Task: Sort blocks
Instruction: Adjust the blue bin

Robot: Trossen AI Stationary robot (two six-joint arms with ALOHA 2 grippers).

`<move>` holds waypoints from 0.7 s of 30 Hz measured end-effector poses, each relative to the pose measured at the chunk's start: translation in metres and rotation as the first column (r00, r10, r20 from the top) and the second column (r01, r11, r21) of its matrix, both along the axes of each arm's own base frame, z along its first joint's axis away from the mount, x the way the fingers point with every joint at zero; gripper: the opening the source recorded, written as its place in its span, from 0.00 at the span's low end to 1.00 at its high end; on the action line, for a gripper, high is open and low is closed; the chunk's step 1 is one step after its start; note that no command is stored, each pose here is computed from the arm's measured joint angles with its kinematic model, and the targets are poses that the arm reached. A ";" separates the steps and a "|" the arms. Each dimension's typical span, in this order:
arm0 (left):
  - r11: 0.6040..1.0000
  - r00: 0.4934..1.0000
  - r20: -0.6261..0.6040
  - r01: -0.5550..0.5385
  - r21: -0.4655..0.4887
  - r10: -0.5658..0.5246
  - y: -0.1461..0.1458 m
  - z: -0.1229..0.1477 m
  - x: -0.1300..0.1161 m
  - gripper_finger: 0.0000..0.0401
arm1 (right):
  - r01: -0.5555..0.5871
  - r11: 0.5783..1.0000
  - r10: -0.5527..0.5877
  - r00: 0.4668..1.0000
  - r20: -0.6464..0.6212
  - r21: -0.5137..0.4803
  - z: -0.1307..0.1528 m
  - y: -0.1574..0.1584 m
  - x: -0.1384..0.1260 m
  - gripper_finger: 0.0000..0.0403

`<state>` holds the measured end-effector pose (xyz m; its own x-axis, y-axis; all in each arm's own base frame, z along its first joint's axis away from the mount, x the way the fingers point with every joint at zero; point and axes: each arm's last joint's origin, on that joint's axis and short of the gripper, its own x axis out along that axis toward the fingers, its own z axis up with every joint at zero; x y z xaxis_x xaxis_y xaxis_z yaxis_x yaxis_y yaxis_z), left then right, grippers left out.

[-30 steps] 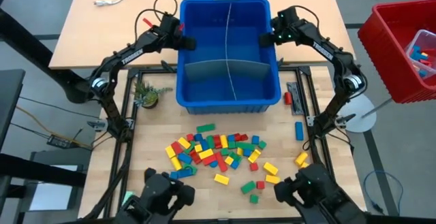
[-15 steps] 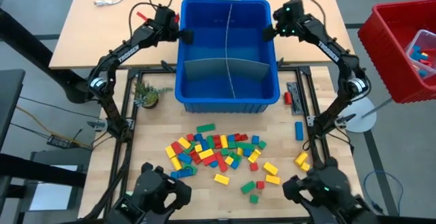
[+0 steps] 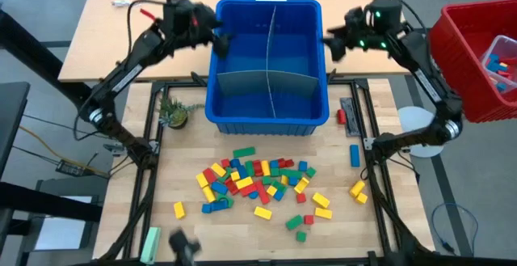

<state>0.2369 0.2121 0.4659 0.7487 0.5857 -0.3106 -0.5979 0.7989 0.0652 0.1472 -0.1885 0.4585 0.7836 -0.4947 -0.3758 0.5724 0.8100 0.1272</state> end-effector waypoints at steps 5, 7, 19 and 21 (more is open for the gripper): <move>0.983 0.982 -0.044 0.185 -0.019 -0.186 -0.066 0.008 0.007 0.65 | -0.282 0.953 0.283 0.959 0.009 0.113 0.005 0.067 -0.003 0.57; 0.969 0.967 -0.070 0.242 -0.044 -0.244 -0.086 0.004 0.009 0.64 | -0.354 0.920 0.359 0.933 0.000 0.170 -0.001 0.090 -0.003 0.56; 0.909 0.907 -0.133 0.373 -0.188 -0.399 -0.181 -0.047 0.030 0.64 | -0.464 0.739 0.579 0.808 -0.109 0.489 -0.077 0.185 0.017 0.51; 0.915 0.914 -0.141 0.351 -0.197 -0.381 -0.194 -0.057 0.034 0.64 | -0.461 0.724 0.607 0.779 -0.156 0.513 -0.095 0.201 0.025 0.50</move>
<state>0.2708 0.0183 0.4093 0.8266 0.2101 -0.5221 -0.2523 0.9676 -0.0100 0.1722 0.0121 0.3637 0.6797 0.2406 -0.6929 0.1263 0.8921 0.4338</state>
